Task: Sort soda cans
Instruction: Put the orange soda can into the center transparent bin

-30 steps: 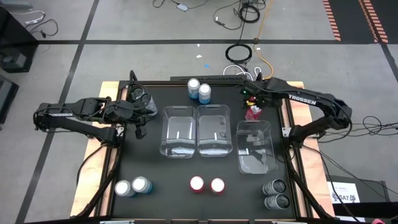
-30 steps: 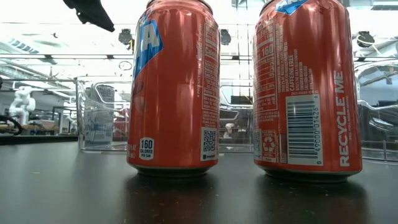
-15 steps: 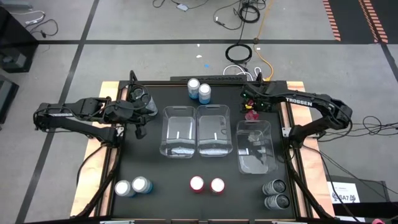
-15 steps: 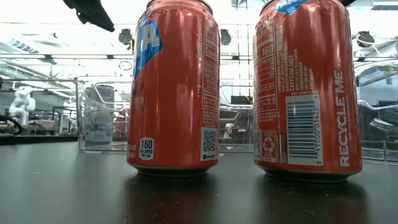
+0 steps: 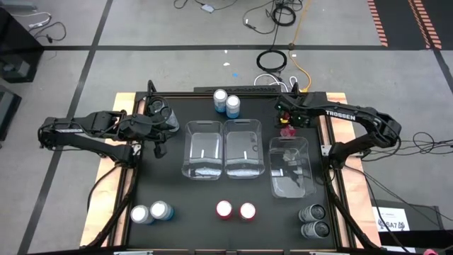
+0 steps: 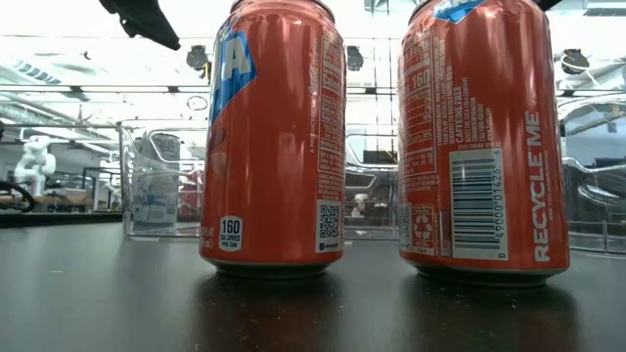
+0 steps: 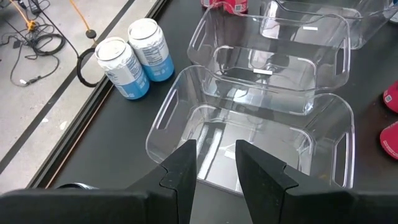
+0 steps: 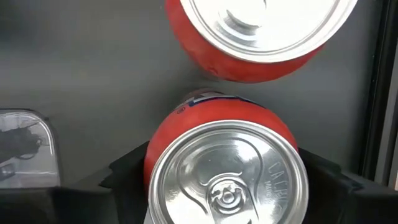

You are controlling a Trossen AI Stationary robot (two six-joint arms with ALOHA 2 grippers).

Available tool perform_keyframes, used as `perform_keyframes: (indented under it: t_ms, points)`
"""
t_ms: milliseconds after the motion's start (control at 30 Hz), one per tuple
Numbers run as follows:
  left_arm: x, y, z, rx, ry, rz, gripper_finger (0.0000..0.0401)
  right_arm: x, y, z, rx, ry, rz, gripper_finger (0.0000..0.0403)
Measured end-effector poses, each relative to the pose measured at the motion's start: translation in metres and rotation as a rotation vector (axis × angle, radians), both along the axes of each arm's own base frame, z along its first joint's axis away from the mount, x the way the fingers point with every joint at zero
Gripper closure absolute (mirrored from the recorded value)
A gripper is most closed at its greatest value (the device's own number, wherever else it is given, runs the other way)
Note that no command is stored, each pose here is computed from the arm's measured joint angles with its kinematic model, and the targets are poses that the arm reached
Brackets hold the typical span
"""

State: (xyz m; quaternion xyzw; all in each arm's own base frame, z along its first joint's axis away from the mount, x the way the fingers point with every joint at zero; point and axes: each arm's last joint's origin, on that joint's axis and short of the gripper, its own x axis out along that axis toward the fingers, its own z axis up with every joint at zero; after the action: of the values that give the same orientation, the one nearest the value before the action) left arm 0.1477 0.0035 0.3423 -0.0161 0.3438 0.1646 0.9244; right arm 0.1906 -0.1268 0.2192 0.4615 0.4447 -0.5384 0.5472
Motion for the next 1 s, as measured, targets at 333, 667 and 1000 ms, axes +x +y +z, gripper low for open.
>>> perform_keyframes:
  t_ms: [333,667,1000]
  points:
    - [0.0,0.0,0.0,-0.001,0.0,0.001,0.0278,-0.005,0.021,0.043,-0.113,-0.17,0.014,0.0118]
    - [0.0,0.0,0.0,-0.001,-0.001,0.001,0.0278,0.017,0.038,0.132,-0.43,-0.574,0.133,0.0118]
    - [0.0,0.0,0.0,-0.001,-0.001,0.001,0.0278,0.098,0.046,0.149,-0.371,-0.485,0.337,0.0118]
